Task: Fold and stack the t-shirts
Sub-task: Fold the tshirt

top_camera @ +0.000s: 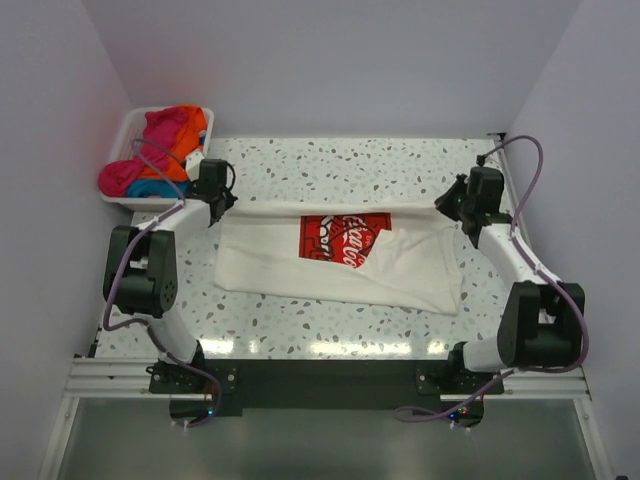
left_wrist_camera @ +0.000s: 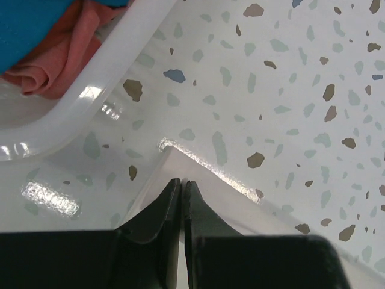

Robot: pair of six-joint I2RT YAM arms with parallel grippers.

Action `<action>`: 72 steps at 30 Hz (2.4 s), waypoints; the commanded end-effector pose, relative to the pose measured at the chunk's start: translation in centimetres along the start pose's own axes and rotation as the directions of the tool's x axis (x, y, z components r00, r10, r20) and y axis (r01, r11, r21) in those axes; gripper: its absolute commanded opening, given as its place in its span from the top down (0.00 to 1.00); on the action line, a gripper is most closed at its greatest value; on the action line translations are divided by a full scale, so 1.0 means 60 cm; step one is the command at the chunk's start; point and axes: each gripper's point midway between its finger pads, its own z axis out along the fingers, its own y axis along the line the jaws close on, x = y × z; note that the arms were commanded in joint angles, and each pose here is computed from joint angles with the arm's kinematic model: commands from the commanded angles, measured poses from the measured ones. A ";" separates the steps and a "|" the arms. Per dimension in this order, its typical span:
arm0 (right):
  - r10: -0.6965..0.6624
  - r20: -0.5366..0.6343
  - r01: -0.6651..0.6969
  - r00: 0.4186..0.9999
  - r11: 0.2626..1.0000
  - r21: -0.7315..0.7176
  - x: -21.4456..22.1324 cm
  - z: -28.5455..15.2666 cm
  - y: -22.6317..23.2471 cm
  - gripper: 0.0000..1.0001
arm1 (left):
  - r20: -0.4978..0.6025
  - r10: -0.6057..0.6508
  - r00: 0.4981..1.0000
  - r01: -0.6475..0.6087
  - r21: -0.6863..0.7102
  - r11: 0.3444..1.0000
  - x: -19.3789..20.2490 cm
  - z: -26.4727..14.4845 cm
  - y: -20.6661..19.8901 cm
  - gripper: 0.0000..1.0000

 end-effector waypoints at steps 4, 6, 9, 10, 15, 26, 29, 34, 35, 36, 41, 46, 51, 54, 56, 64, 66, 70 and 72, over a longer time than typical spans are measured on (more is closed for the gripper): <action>0.054 0.035 -0.054 0.998 0.999 -0.001 0.017 -0.046 -0.013 1.00 | 0.045 -0.083 0.996 0.082 0.011 0.997 -0.024 -0.041 0.016 1.00; 0.066 0.027 -0.066 0.997 0.998 0.004 0.035 -0.058 -0.022 1.00 | 0.030 -0.099 0.995 0.099 -0.003 0.995 -0.009 -0.047 0.028 1.00; 0.080 0.020 -0.081 0.997 0.997 0.007 0.059 -0.075 -0.033 1.00 | 0.008 -0.132 0.991 0.132 -0.007 0.991 0.011 -0.059 0.042 1.00; 0.086 0.000 -0.086 0.996 0.996 0.022 0.077 -0.078 -0.044 1.00 | 0.006 -0.143 0.990 0.143 -0.002 0.990 0.014 -0.065 0.044 1.00; 0.104 -0.019 -0.104 0.994 0.994 0.020 0.120 -0.102 -0.060 1.00 | -0.036 -0.179 0.983 0.179 0.001 0.984 0.066 -0.077 0.073 1.00; 0.057 -0.012 -0.057 0.998 0.998 0.015 0.134 -0.136 -0.070 0.29 | 0.006 -0.216 0.976 0.214 0.110 0.970 0.082 -0.129 0.093 0.37; 0.020 -0.031 -0.020 0.999 1.000 0.004 0.112 -0.119 -0.052 0.28 | 0.022 -0.199 0.980 0.195 0.123 0.973 0.065 -0.137 0.083 0.37; -0.084 -0.026 0.085 0.996 0.996 0.020 0.067 -0.071 -0.004 0.33 | 0.026 -0.159 0.987 0.153 0.155 0.976 0.061 -0.147 0.053 0.39; -0.122 -0.063 0.125 0.991 0.991 0.043 0.081 -0.050 -0.002 0.36 | 0.021 -0.147 0.989 0.141 0.163 0.977 0.066 -0.150 0.045 0.39; -0.138 -0.047 0.140 0.989 0.989 0.045 0.060 -0.043 0.014 0.37 | 0.018 -0.141 0.990 0.136 0.171 0.976 0.068 -0.152 0.040 0.39; -0.180 -0.074 0.191 0.981 0.964 0.183 0.047 -0.001 -0.006 0.42 | -0.007 -0.096 0.995 0.096 0.209 0.973 0.086 -0.162 0.009 0.40; -0.180 -0.087 0.197 0.980 0.943 0.268 0.068 0.006 -0.046 0.50 | -0.025 -0.076 0.997 0.080 0.227 0.971 0.105 -0.165 -0.003 0.41; -0.189 -0.136 0.218 0.972 0.945 0.242 0.098 0.034 -0.050 0.52 | -0.053 -0.060 0.997 0.070 0.235 0.969 0.128 -0.162 -0.011 0.41; -0.183 -0.152 0.217 0.971 0.944 0.249 0.105 0.047 -0.053 0.52 | -0.058 -0.052 0.997 0.065 0.242 0.968 0.133 -0.162 -0.014 0.41; -0.179 -0.160 0.217 0.971 0.940 0.265 0.109 0.055 -0.059 0.52 | -0.058 -0.049 0.997 0.062 0.245 0.968 0.133 -0.163 -0.015 0.41; -0.169 -0.171 0.209 0.971 0.946 0.247 0.117 0.077 -0.056 0.53 | -0.064 -0.041 0.997 0.056 0.265 0.963 0.136 -0.168 -0.018 0.41; -0.164 -0.175 0.203 0.971 0.951 0.234 0.123 0.075 -0.053 0.64 | -0.065 -0.042 0.997 0.058 0.266 0.962 0.137 -0.168 -0.018 0.41; -0.148 -0.156 0.180 0.977 0.959 0.218 0.122 0.062 -0.050 0.85 | -0.068 -0.044 0.997 0.061 0.268 0.962 0.139 -0.167 -0.018 0.41; -0.147 -0.151 0.178 0.977 0.961 0.211 0.124 0.054 -0.050 0.92 | -0.066 -0.046 0.997 0.063 0.272 0.960 0.138 -0.168 -0.020 0.41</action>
